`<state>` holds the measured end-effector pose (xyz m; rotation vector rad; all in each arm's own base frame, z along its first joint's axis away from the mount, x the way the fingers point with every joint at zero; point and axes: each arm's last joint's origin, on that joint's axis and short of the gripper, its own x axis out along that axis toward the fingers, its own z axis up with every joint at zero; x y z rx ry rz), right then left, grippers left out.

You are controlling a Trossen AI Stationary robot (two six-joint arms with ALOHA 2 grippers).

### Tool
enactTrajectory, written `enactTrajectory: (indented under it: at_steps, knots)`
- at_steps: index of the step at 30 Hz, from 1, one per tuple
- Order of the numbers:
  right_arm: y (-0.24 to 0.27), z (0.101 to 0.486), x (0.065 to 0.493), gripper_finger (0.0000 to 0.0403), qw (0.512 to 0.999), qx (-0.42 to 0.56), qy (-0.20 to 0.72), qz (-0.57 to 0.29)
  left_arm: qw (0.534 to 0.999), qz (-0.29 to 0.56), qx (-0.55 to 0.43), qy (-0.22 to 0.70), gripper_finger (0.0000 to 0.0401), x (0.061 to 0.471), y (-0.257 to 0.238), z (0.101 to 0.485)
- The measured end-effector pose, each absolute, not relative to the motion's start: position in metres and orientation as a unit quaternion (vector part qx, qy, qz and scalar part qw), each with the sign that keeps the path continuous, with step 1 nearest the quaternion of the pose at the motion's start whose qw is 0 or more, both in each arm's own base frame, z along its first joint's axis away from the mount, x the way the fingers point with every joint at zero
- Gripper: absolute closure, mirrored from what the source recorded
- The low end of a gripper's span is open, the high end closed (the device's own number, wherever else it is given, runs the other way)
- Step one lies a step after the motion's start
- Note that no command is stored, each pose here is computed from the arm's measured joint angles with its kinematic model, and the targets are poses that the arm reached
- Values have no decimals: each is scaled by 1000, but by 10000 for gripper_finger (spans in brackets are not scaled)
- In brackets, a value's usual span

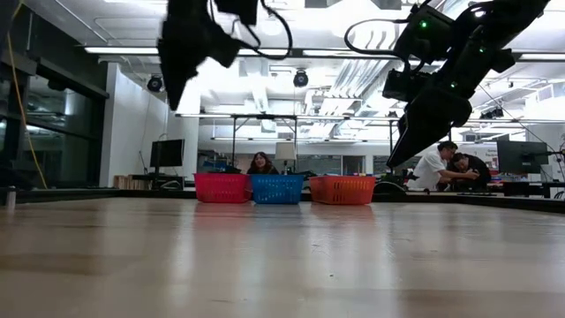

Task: Pick and place Stapler, Stapler remover, tape
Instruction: Put the red stapler into the red bin

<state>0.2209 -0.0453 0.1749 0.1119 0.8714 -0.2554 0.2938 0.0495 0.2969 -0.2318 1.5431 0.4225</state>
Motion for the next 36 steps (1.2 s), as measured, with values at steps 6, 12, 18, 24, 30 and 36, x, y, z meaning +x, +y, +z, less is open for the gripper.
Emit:
enactTrajectory:
  at_steps: [6, 12, 18, 24, 30, 36]
  knots:
    - [-45, 175, 221, 166, 897, 54, 421, -123, 691, 159, -96, 699, 220, 296, -5, 297]
    - [-45, 175, 221, 166, 897, 54, 421, -123, 702, 140, -66, 695, 220, 290, -60, 297]
    - [-45, 175, 221, 166, 897, 54, 421, -123, 716, 92, 2, 692, 220, 275, -109, 297]
    - [-45, 175, 221, 166, 897, 55, 422, -122, 722, 43, 72, 687, 220, 259, -147, 294]
    - [-45, 174, 220, 166, 893, 64, 428, -121, 726, 35, 83, 681, 220, 250, -166, 292]
    - [-42, 174, 220, 166, 895, 86, 426, -105, 722, 39, 73, 687, 220, 247, -170, 277]
